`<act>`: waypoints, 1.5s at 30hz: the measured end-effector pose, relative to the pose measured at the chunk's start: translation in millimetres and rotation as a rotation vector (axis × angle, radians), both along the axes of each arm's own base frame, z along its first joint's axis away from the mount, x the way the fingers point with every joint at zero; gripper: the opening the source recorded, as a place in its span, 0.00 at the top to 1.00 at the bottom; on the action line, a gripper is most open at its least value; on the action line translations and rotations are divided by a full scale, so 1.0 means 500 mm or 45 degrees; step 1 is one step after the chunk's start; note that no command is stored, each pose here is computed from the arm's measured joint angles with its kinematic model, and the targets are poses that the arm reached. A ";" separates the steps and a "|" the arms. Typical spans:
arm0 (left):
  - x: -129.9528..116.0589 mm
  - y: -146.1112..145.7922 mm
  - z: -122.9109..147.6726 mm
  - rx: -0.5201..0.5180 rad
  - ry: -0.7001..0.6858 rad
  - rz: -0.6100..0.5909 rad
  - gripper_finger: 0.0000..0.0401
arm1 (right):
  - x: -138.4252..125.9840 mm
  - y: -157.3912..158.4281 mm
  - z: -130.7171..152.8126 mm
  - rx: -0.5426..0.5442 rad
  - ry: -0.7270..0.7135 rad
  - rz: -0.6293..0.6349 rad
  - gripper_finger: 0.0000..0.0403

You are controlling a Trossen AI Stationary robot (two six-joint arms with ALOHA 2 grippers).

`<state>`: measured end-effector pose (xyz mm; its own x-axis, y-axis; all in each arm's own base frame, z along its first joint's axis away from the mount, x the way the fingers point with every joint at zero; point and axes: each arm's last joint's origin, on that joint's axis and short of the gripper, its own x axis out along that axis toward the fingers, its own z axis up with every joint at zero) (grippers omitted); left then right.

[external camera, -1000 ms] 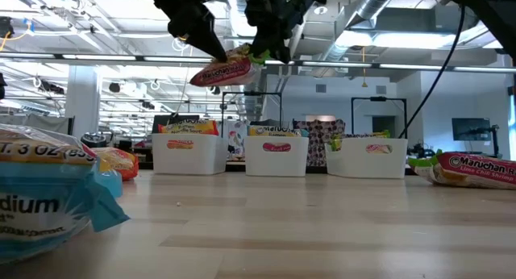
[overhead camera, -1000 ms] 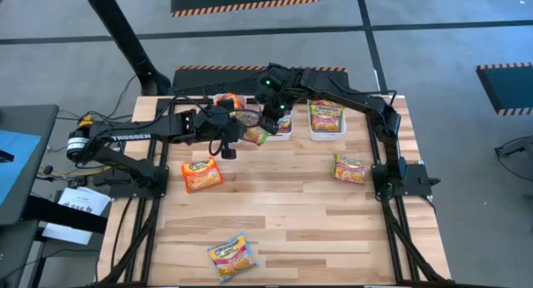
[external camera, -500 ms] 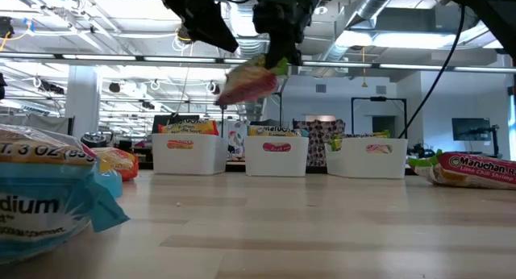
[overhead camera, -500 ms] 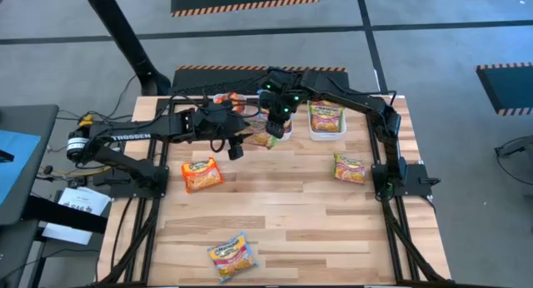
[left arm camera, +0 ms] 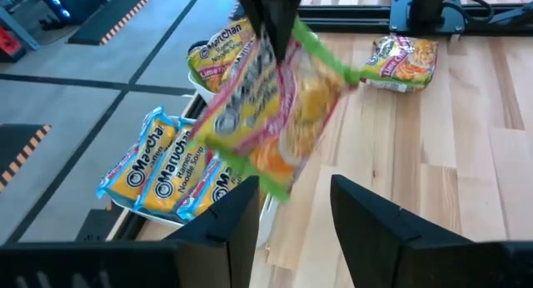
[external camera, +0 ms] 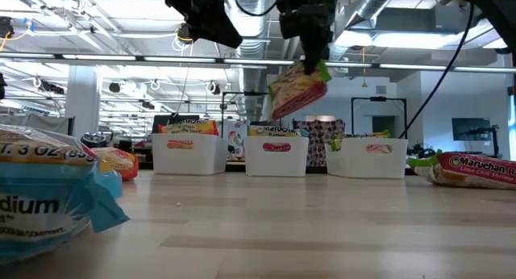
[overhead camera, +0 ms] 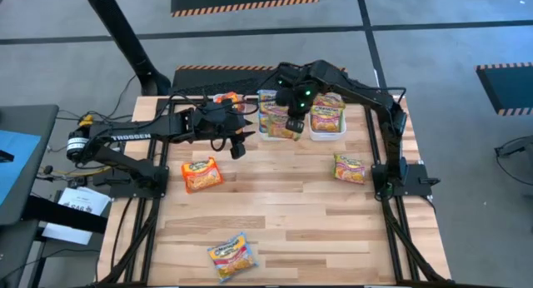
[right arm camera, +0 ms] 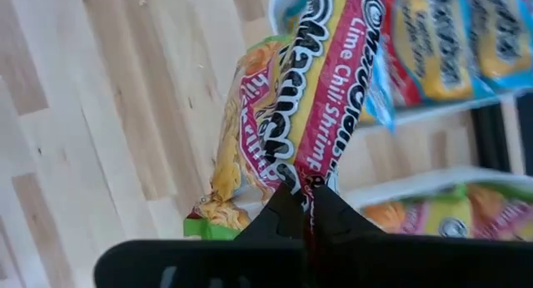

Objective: Sort Maruchan noodles
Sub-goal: Put the green noodle pack into the right white bin

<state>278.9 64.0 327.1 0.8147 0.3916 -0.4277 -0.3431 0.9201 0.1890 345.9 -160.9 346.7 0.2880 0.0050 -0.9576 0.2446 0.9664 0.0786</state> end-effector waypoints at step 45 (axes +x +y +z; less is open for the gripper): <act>-0.006 0.026 0.001 0.007 -0.008 0.081 0.66 | -0.307 -0.025 -0.104 -0.436 0.147 -0.071 0.99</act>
<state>275.7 77.2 327.7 0.7905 0.4452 -0.4206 -0.4021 0.8952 0.1920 192.2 -173.4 294.7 0.1684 -0.3342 -0.9273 0.2860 0.9169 -0.2785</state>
